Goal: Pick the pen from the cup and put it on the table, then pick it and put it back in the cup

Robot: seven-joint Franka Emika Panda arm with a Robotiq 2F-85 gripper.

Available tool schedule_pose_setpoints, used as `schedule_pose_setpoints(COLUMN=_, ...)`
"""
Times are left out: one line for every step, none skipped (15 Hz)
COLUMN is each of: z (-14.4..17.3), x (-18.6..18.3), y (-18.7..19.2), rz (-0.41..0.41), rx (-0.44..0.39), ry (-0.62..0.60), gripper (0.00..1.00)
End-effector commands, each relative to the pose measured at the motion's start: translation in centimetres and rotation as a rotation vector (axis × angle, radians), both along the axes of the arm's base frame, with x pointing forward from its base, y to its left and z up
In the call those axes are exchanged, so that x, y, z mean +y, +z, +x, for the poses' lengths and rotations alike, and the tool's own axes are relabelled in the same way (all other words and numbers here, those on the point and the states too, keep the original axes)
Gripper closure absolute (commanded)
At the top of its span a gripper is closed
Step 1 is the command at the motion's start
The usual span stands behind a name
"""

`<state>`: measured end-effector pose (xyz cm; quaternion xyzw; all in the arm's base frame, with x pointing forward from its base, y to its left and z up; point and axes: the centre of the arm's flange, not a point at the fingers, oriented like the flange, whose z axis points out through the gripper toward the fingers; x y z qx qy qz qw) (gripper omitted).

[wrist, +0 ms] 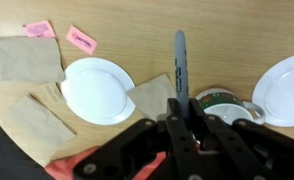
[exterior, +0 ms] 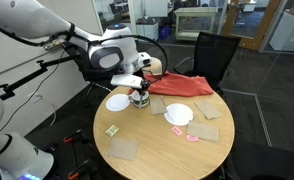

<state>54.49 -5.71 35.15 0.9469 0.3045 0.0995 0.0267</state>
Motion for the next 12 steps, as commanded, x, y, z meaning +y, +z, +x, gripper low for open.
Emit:
schedule_pose_setpoints(z=0.6, x=-3.6, y=-0.7, rz=-0.03, rx=0.065, ry=-0.09, gripper=0.96)
schedule_pose_setpoints(z=0.8, x=-4.5, y=-1.2, rz=-0.037, rx=0.08, ry=-0.108, gripper=0.96)
schedule_pose_setpoints(z=1.2, x=-5.2, y=-1.9, rz=-0.037, rx=0.095, ry=-0.115, gripper=0.96)
schedule_pose_setpoints(z=1.6, x=-5.7, y=-2.5, rz=-0.04, rx=0.113, ry=-0.127, gripper=0.96)
schedule_pose_setpoints(z=1.9, x=-6.1, y=-3.2, rz=-0.041, rx=0.124, ry=-0.132, gripper=0.96)
schedule_pose_setpoints(z=2.5, x=-6.4, y=-4.0, rz=-0.051, rx=0.136, ry=-0.134, gripper=0.96)
schedule_pose_setpoints(z=3.0, x=-6.6, y=-4.8, rz=-0.063, rx=0.142, ry=-0.135, gripper=0.96)
schedule_pose_setpoints(z=3.6, x=-6.7, y=-5.6, rz=-0.074, rx=0.145, ry=-0.129, gripper=0.96)
schedule_pose_setpoints(z=4.3, x=-6.7, y=-6.4, rz=-0.085, rx=0.148, ry=-0.127, gripper=0.96)
schedule_pose_setpoints(z=4.9, x=-6.8, y=-7.2, rz=-0.095, rx=0.149, ry=-0.122, gripper=0.96)
schedule_pose_setpoints(z=5.1, x=-7.0, y=-8.0, rz=-0.106, rx=0.153, ry=-0.117, gripper=0.96)
schedule_pose_setpoints(z=5.5, x=-7.1, y=-8.9, rz=-0.115, rx=0.16, ry=-0.107, gripper=0.96)
